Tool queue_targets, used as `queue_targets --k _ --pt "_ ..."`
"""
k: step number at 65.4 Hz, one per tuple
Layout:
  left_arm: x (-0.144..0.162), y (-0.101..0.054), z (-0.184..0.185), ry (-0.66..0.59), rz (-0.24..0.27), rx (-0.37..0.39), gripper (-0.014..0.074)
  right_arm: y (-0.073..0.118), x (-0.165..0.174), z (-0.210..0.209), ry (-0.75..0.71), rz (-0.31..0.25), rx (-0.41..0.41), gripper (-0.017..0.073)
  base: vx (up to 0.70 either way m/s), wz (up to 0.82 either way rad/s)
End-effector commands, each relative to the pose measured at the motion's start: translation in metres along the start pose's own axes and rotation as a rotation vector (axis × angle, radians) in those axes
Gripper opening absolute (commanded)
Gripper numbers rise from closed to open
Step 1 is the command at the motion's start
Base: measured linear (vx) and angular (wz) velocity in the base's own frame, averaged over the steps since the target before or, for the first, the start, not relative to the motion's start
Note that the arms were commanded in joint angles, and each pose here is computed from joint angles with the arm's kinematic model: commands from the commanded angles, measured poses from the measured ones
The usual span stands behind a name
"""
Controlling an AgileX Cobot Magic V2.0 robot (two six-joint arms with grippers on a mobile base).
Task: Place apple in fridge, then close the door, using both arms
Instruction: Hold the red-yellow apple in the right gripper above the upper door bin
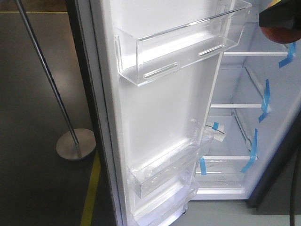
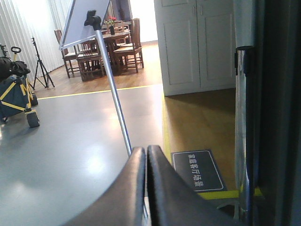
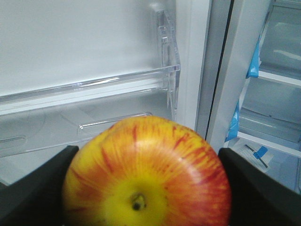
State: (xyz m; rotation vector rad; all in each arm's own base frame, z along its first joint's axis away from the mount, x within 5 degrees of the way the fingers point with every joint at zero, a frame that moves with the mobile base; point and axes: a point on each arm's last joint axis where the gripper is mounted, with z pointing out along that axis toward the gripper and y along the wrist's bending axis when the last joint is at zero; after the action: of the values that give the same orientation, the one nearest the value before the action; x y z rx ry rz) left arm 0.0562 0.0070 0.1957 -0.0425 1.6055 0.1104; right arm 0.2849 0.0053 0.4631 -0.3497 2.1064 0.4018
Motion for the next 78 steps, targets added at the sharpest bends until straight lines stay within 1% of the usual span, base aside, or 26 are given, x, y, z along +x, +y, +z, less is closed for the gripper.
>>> queue_targets --k 1,78 --pt "-0.0122 -0.0017 -0.0025 -0.091 -0.009 0.025 -0.0007 0.0090 -0.0146 -0.0189 -0.123 -0.015 0.010 0.0122 0.02 -0.02" --pt "-0.0122 -0.0017 -0.0025 -0.091 -0.009 0.025 -0.0007 0.0090 -0.0146 -0.0189 -0.123 -0.015 0.010 0.0122 0.01 -0.01"
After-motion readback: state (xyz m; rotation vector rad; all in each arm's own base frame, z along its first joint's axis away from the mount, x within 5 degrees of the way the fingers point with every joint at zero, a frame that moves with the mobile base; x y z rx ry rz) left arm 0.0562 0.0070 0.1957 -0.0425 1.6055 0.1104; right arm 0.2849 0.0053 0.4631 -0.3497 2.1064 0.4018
